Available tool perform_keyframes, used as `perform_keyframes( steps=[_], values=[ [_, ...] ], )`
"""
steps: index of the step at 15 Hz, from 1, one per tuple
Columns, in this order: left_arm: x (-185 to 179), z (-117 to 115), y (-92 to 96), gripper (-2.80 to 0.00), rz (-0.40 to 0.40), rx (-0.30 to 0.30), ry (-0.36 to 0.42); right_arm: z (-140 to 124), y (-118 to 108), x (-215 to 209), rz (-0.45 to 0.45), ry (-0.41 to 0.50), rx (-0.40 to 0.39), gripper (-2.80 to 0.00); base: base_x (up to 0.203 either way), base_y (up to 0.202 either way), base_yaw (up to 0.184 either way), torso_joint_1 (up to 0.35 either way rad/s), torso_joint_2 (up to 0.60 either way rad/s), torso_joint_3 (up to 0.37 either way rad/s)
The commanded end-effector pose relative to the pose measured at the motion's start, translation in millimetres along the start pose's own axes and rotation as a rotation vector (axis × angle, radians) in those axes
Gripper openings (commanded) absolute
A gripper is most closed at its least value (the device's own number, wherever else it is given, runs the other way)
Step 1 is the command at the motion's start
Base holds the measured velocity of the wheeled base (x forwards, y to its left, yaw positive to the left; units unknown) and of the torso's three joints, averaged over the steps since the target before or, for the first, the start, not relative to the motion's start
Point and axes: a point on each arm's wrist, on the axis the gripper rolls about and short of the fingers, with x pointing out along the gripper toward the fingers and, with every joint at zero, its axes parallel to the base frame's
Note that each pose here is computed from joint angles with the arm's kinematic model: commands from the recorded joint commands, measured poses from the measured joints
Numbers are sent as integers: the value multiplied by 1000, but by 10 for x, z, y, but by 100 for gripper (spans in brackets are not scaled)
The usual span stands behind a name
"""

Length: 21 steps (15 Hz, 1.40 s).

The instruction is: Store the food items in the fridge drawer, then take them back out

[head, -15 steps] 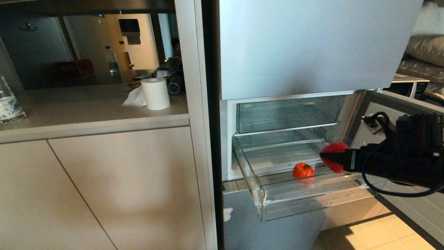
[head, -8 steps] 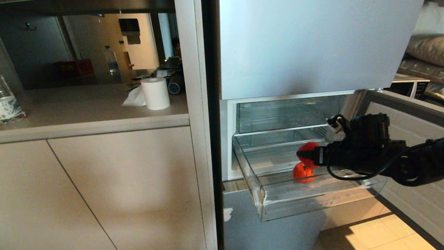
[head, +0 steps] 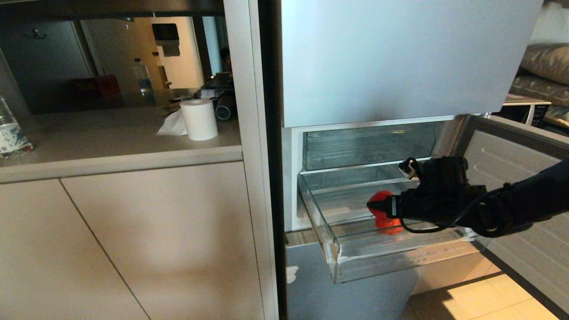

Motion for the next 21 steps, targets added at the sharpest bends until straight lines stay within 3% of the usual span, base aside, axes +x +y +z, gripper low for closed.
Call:
perform_keyframes(
  steps=[1,6,8,15,19,21],
  values=[
    [1,0,0,-280,0,-1,2,-15,-3,115,7,-3,-4,-280,0,0,0,0,0,0],
    [0,0,0,-280,0,-1,0,-46,18,258,18,5,-9,-280,0,0,0,0,0,0],
    [0,0,0,-280,0,1,0,-31,18,300,19,0,-10,0,0,0,0,0,0,0],
    [0,0,0,-280,0,1,0,-61,3,346,13,8,-4,0,0,0,0,0,0,0],
    [0,0,0,-280,0,-1,0,247,130,-102,14,-125,-28,0,0,0,0,0,0,0],
    [0,0,0,-280,0,-1,0,248,180,-316,9,-140,-31,0,0,0,0,0,0,0]
  ],
)
